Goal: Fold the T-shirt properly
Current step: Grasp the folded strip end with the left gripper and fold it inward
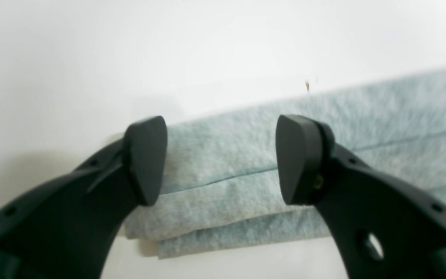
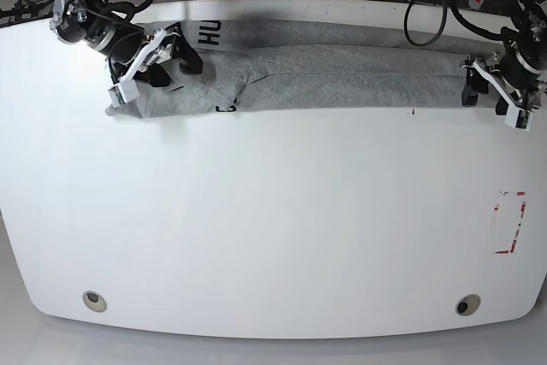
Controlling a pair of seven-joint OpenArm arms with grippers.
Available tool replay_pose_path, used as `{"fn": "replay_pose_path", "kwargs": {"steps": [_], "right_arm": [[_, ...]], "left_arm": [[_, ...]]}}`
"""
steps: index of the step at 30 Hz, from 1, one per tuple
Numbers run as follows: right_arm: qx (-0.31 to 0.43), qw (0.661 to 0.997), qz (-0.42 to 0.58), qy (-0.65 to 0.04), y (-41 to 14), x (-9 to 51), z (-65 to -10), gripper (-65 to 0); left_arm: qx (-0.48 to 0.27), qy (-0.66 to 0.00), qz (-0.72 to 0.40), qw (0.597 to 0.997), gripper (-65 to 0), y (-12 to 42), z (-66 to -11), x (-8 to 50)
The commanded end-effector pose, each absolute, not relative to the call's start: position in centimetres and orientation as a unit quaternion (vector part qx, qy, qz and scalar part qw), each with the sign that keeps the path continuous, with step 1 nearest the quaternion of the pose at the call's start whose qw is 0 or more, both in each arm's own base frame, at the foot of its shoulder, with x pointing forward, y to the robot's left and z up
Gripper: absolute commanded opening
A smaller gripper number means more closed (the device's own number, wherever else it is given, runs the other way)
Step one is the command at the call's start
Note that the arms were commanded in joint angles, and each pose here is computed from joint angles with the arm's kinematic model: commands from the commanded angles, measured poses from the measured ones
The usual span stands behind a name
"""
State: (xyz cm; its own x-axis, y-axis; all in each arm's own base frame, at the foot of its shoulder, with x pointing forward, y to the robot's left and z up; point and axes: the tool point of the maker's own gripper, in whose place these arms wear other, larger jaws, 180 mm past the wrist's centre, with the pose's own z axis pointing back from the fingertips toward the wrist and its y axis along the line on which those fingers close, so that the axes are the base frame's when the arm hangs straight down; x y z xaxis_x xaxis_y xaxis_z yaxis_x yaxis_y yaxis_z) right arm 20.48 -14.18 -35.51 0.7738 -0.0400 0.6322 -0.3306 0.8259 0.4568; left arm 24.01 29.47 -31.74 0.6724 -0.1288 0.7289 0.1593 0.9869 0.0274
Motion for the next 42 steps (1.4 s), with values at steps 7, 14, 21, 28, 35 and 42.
{"fn": "replay_pose_path", "kwargs": {"steps": [7, 14, 21, 28, 35, 42], "right_arm": [[0.241, 0.921, 0.069, -0.297, -15.8, 22.2, -39.7, -32.7], [0.213, 0.934, 0.056, -0.282, -17.3, 23.1, -41.9, -23.5], [0.209, 0.934, 0.058, -0.283, -17.5, 23.4, -41.9, -23.5], [0.214, 0.932, 0.068, -0.284, -17.2, 23.2, -42.0, -23.5], [0.217, 0.930, 0.077, -0.286, -17.1, 23.0, -41.9, -23.5], [0.217, 0.930, 0.077, -0.288, -17.1, 23.1, -41.8, -23.5]], "left_arm": [[-0.059, -0.387, 0.015, 0.920, -13.9, 33.1, -33.1, 21.9], [-0.083, -0.382, 0.065, 0.918, -10.0, 35.0, -34.4, 21.1], [-0.110, -0.356, 0.107, 0.922, -10.0, 36.5, -36.9, 20.7], [-0.126, -0.342, 0.122, 0.923, -10.1, 36.2, -38.3, 20.3], [-0.143, -0.320, 0.091, 0.932, -16.4, 34.0, -39.3, 20.8], [-0.165, -0.298, 0.058, 0.938, -47.2, 31.6, -40.3, 21.2]]}}
